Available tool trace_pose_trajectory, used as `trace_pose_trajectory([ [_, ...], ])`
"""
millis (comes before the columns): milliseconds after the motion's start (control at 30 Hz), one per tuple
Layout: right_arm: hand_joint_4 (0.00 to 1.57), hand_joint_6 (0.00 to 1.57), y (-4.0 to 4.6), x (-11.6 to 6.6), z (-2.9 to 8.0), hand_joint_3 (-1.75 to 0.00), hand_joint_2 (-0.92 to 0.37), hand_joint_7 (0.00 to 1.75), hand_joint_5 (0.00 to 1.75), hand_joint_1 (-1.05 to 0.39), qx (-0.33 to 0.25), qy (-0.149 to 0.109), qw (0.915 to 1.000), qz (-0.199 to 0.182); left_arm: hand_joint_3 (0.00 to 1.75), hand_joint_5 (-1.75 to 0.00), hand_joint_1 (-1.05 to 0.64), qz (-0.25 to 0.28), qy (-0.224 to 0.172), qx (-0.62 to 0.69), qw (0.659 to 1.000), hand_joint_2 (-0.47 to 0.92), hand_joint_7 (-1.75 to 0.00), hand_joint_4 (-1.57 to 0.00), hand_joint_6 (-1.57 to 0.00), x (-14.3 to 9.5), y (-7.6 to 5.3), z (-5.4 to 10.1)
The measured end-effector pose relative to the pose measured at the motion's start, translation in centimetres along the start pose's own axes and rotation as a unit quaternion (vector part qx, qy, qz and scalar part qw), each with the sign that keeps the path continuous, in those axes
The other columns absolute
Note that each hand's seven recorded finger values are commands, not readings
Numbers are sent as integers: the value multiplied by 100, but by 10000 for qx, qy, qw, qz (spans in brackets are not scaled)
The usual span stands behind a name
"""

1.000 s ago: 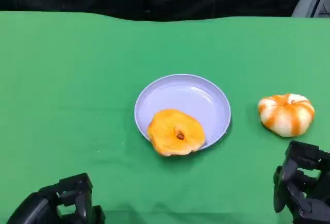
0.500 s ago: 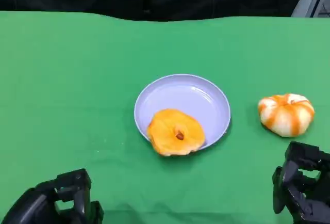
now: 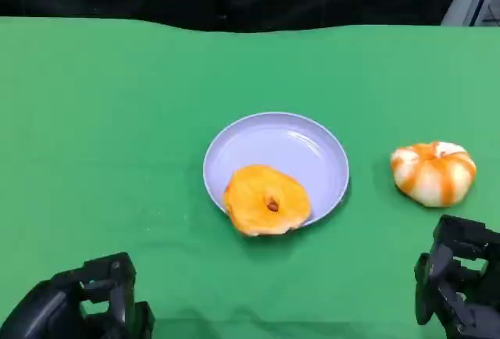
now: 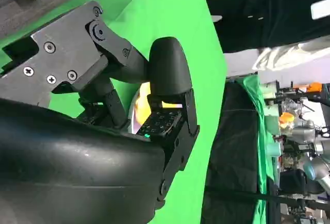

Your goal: Grasp the bread from the table and place it into the plate.

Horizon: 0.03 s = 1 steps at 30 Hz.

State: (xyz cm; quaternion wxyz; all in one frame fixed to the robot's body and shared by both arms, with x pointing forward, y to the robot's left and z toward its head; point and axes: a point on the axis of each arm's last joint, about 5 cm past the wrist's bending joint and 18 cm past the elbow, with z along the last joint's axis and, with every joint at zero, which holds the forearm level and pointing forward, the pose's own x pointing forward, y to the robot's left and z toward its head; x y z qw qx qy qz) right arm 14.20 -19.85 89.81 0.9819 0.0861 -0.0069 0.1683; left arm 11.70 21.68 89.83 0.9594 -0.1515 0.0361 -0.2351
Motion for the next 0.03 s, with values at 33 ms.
trace_pose_trajectory([
  [33,89,86,-2,0,2,-125,-48,147,169,-11,-5,0,10000,4,127,-175,-1,-3,-2,4,10000,56,-175,-93,-80,2,0,1],
])
